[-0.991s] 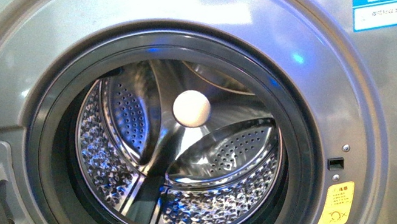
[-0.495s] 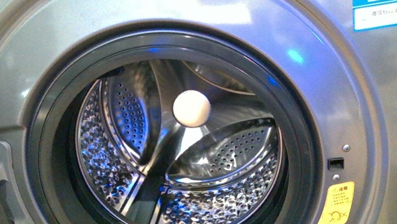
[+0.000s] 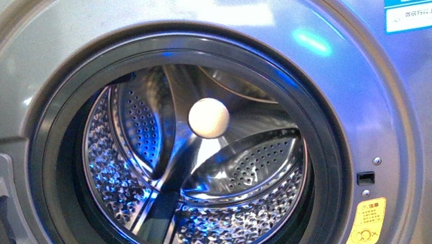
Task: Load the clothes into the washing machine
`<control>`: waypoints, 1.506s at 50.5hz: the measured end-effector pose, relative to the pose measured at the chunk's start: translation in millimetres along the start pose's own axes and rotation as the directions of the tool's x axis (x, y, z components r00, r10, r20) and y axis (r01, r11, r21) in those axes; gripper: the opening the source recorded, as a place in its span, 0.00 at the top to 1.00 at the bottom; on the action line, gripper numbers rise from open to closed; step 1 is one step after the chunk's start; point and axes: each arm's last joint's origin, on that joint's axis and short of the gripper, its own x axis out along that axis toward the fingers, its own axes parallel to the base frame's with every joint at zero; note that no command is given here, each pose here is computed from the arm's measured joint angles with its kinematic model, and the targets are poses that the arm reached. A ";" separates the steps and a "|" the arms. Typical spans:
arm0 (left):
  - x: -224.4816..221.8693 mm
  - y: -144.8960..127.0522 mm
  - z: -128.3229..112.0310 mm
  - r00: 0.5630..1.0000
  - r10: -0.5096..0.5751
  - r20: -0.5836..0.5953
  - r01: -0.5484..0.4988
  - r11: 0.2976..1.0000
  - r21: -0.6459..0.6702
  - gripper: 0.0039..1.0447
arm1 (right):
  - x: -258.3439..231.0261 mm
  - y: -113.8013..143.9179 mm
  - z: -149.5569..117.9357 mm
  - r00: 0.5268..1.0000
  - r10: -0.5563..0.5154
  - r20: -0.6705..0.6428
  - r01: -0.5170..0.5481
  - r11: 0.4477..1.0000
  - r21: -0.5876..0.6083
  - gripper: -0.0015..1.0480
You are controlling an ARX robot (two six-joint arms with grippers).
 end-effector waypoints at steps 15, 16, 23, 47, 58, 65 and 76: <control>0.0 0.0 0.0 1.000 0.000 0.000 0.000 1.000 0.000 0.06 | 31.3 -19.0 27.4 0.999 -0.024 -0.023 0.024 1.000 0.013 0.07; 0.0 0.0 0.0 1.000 0.000 0.000 0.000 1.000 0.000 0.06 | 33.9 -21.5 29.6 0.999 -0.026 -0.026 0.026 1.000 0.017 0.07; 0.0 0.0 0.0 1.000 0.000 0.000 0.000 1.000 0.000 0.06 | 50.1 -43.4 41.3 0.995 -0.068 -0.071 0.073 0.996 0.059 0.07; 0.0 0.0 0.0 1.000 0.000 0.000 0.000 1.000 0.000 0.06 | 59.1 -135.8 2.3 0.889 -0.173 -0.425 0.283 0.935 0.212 0.07; 0.0 0.0 0.0 1.000 0.000 0.000 0.000 1.000 0.000 0.06 | 49.6 -172.3 -33.9 0.810 -0.224 -0.542 0.367 0.914 0.172 0.07; 0.0 0.0 0.0 1.000 0.000 0.000 0.000 1.000 0.000 0.06 | 48.7 -183.2 -58.2 0.767 -0.242 -0.595 0.401 0.904 0.149 0.07; 0.0 0.0 0.0 1.000 0.000 0.000 0.000 1.000 0.000 0.06 | 54.9 -201.1 -106.4 0.692 -0.237 -0.682 0.458 0.874 0.161 0.07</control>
